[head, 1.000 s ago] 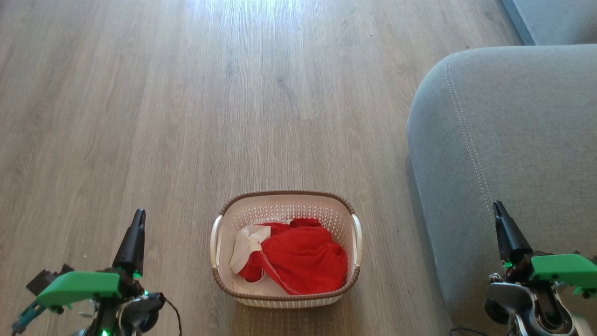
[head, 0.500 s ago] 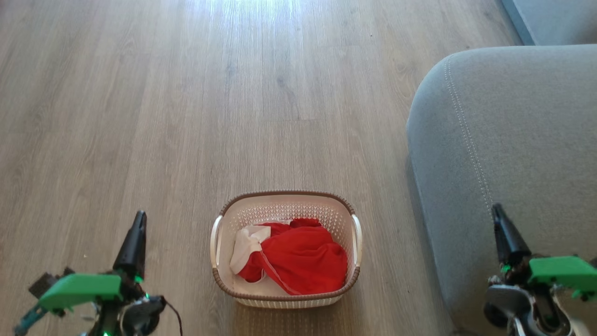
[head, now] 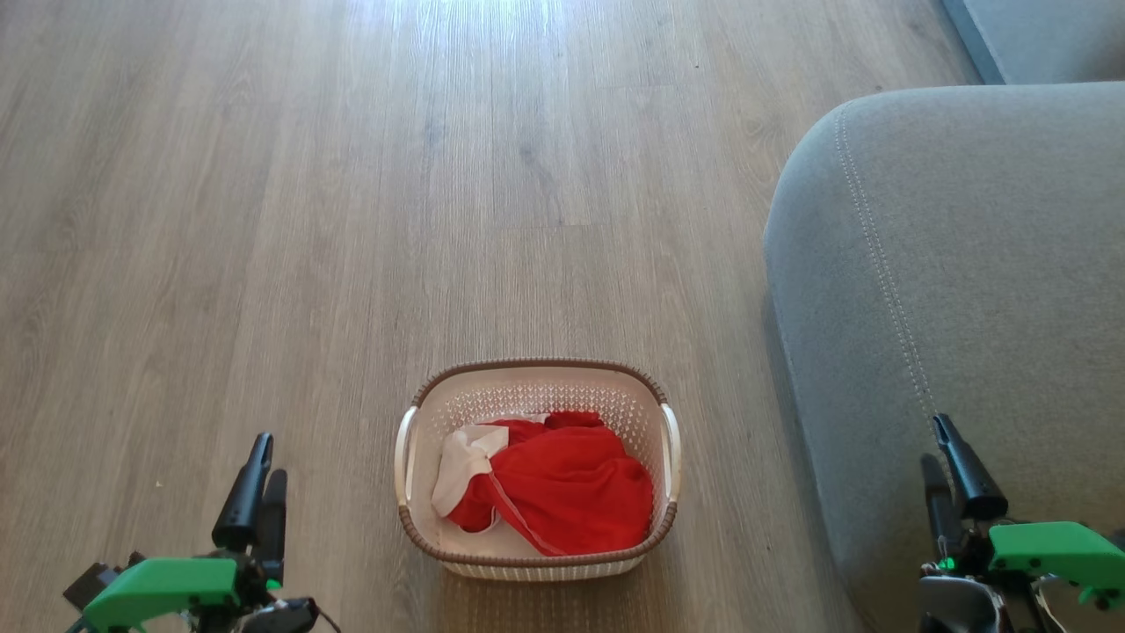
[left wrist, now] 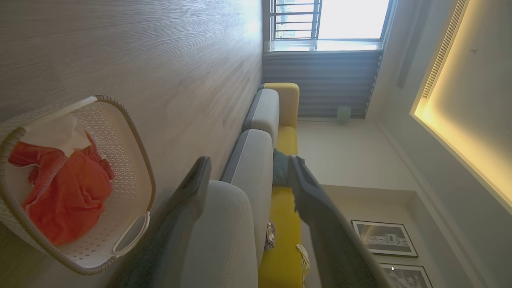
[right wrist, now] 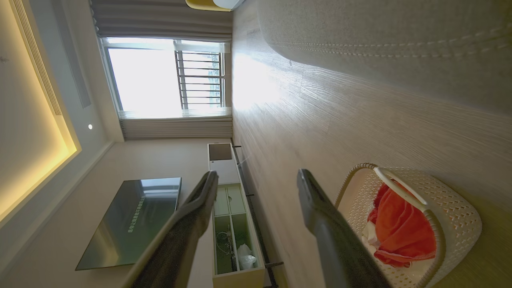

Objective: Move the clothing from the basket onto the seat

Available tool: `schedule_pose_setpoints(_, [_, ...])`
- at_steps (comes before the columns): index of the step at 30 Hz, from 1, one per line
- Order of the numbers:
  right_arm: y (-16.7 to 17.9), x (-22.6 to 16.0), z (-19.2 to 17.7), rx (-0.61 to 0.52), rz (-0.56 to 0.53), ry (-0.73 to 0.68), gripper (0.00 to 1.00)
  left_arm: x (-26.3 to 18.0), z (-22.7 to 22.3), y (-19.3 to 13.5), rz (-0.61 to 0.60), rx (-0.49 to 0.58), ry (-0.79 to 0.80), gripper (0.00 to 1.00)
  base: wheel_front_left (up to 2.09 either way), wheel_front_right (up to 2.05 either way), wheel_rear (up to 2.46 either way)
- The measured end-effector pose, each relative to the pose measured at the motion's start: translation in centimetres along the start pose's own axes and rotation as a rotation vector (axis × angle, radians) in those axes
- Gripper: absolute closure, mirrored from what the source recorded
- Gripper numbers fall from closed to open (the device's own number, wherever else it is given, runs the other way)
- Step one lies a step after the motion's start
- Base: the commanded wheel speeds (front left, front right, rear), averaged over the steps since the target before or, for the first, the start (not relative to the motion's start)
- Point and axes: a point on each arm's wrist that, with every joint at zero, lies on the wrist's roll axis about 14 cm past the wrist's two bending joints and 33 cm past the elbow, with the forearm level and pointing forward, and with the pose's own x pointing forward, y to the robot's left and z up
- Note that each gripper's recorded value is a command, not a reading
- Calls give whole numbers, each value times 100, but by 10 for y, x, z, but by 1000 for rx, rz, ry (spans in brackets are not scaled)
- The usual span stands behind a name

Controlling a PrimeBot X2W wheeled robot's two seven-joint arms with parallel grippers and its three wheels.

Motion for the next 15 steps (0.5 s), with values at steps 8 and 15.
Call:
schedule_pose_setpoints(8, [6,1,9,-71,15,-35,0,2,8,-9,-27,35,-35,0,0,0,0])
schedule_pose_setpoints(15, [21,3,15,-137,56,-59,0,4,12,-17,-47,69,-59,0,0,0,0])
